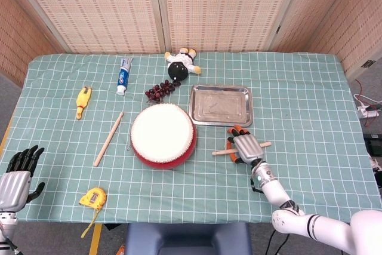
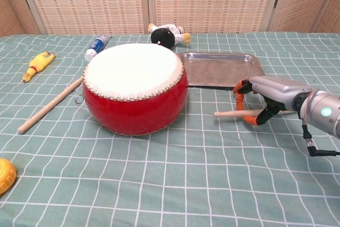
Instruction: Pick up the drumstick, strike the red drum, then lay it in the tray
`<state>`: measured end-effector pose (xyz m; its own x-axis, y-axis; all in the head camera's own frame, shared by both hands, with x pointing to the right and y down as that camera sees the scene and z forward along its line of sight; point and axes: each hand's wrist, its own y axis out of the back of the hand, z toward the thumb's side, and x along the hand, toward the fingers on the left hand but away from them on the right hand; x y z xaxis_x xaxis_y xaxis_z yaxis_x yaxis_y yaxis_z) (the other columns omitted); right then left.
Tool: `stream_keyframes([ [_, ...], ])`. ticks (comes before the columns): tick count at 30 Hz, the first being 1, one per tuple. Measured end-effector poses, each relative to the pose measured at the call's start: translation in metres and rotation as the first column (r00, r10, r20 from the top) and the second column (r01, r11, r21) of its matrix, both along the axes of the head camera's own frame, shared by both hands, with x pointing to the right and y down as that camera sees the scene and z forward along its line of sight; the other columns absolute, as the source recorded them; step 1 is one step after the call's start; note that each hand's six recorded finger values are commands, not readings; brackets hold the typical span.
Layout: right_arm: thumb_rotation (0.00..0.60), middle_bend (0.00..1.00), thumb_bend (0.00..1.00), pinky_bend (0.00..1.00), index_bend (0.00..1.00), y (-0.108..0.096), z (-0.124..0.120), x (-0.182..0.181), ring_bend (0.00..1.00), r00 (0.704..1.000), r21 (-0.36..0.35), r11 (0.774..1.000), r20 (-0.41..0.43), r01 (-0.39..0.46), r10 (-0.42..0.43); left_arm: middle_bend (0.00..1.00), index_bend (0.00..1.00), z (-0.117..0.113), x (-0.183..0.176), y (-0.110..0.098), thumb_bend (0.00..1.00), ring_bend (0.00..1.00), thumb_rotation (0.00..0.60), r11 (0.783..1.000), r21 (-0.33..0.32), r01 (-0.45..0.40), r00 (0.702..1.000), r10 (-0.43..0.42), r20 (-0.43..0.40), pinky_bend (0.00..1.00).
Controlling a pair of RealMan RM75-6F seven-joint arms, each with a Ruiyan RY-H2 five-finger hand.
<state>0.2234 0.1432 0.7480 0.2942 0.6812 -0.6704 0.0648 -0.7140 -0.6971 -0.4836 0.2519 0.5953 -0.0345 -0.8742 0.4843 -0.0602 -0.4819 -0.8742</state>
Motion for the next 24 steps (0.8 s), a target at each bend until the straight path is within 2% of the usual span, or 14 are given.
stream_keyframes([
  [6,0.6,0.16,0.44,0.15,0.58,-0.01,-0.025,0.017,0.05,0.984,0.026,0.992,0.127,-0.126,0.121,0.0,0.0,-0.001,0.0,0.0,0.27,0.0,0.6,1.0,0.001,-0.002,1.0,0.002,0.001,0.03],
  [9,0.6,0.16,0.44,0.15,0.59,-0.017,-0.038,0.028,0.05,0.953,0.016,0.977,0.225,-0.211,0.202,0.0,0.0,-0.002,0.003,-0.001,0.27,0.0,0.6,1.0,0.006,-0.011,1.0,0.011,-0.002,0.03],
  [12,0.6,0.17,0.44,0.15,0.59,-0.023,-0.049,0.04,0.05,0.89,-0.024,0.95,0.342,-0.311,0.3,0.0,0.0,-0.004,0.007,-0.002,0.27,0.0,0.6,1.0,0.009,-0.02,1.0,0.02,-0.004,0.03],
  [15,0.6,0.18,0.44,0.15,0.6,-0.028,-0.057,0.051,0.05,0.787,-0.103,0.908,0.464,-0.407,0.406,0.0,0.0,-0.006,0.01,-0.003,0.27,0.0,0.6,1.0,0.009,-0.028,1.0,0.028,-0.001,0.03],
  [18,0.6,0.19,0.44,0.15,0.6,-0.031,-0.061,0.061,0.06,0.652,-0.216,0.855,0.566,-0.473,0.504,0.0,0.0,-0.009,0.013,-0.004,0.27,0.0,0.6,0.999,0.01,-0.035,0.999,0.035,0.002,0.03],
  [19,0.6,0.19,0.44,0.15,0.6,-0.032,-0.062,0.065,0.07,0.59,-0.266,0.83,0.599,-0.491,0.541,0.0,0.0,-0.01,0.014,-0.004,0.27,0.0,0.6,0.999,0.011,-0.038,0.999,0.038,0.003,0.03],
  [21,0.6,0.21,0.44,0.15,0.6,-0.033,-0.062,0.071,0.09,0.492,-0.341,0.791,0.639,-0.508,0.592,0.0,0.0,-0.012,0.016,-0.004,0.27,0.0,0.6,0.999,0.012,-0.041,0.999,0.041,0.005,0.03],
  [22,0.6,0.21,0.44,0.15,0.61,-0.034,-0.062,0.075,0.09,0.426,-0.39,0.765,0.657,-0.513,0.621,0.0,0.0,-0.013,0.016,-0.005,0.27,0.0,0.6,0.999,0.012,-0.043,0.999,0.043,0.007,0.03],
  [24,0.6,0.21,0.44,0.15,0.61,-0.035,-0.06,0.082,0.1,0.334,-0.457,0.727,0.675,-0.512,0.659,0.0,0.0,-0.015,0.017,-0.005,0.27,0.0,0.6,0.999,0.011,-0.045,0.999,0.044,0.008,0.03],
])
